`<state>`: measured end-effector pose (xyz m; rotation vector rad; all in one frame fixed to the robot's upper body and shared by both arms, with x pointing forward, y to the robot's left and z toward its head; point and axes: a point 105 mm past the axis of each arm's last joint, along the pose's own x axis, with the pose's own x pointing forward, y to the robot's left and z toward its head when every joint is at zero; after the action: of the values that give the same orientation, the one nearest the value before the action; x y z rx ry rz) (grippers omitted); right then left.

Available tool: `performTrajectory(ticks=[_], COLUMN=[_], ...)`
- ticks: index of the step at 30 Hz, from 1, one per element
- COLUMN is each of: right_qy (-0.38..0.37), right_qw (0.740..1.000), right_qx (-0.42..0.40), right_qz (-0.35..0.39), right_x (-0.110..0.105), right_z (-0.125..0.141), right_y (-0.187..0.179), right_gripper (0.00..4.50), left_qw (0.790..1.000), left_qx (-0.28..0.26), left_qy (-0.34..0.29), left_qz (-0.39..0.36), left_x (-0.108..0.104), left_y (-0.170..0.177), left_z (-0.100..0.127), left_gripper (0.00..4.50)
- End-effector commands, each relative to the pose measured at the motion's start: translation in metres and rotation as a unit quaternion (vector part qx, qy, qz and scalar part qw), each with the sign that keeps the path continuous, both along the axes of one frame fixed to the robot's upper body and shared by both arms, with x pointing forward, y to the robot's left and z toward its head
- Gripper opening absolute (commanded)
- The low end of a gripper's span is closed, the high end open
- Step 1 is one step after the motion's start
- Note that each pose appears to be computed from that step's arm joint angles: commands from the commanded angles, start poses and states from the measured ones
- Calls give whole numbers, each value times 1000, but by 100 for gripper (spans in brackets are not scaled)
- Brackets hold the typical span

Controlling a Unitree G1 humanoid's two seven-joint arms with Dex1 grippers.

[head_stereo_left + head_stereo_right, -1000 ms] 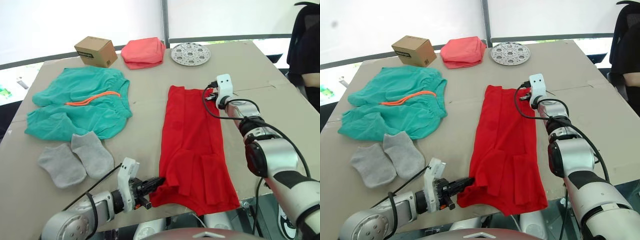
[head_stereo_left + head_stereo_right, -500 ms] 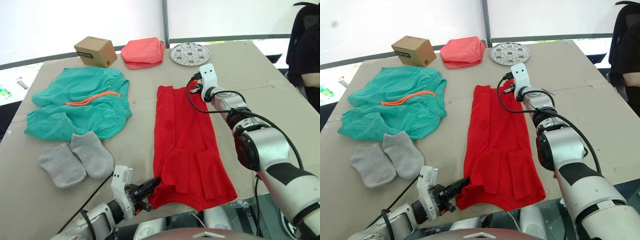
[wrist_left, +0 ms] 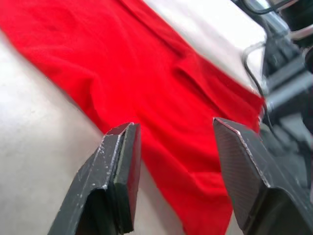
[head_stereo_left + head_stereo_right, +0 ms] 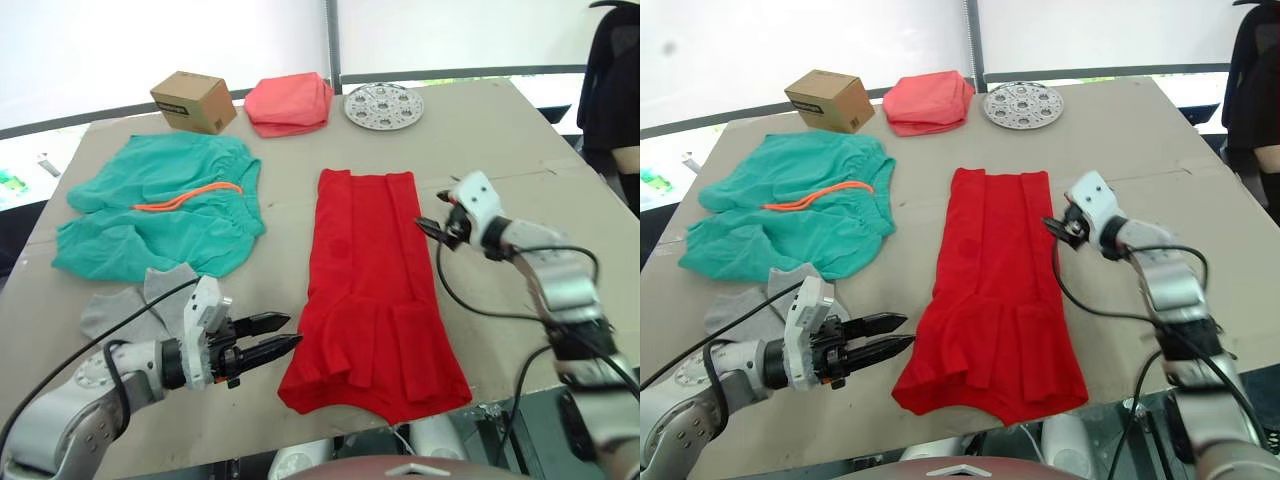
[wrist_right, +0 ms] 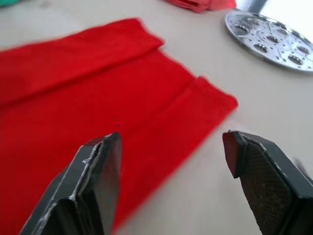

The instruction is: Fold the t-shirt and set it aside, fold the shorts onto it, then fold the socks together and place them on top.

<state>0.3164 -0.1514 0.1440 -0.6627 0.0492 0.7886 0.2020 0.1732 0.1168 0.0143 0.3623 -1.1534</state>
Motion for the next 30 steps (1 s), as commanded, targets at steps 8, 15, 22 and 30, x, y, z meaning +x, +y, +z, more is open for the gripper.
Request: performTrajectory(ticks=[8,15,22,30], right_qy=[15,54,95,152], right_qw=[974,997,988,986], right_qx=[-170,47,118,75], right_qz=[148,12,-8,2], right_x=[-118,-91,-69,-46], right_z=[-37,-32,-32,-69], right_y=[-39,-17,14,35], right_gripper=[447,447,447,447], left_qw=[962,987,995,988], left_qx=[118,26,16,102], left_qy=[-170,-127,-94,-119], left_qz=[-180,-98,-30,6], left_x=[25,48,69,87], left_y=[18,-9,-21,-45], left_z=[-23,-13,-14,-51], left_gripper=[267,267,267,267])
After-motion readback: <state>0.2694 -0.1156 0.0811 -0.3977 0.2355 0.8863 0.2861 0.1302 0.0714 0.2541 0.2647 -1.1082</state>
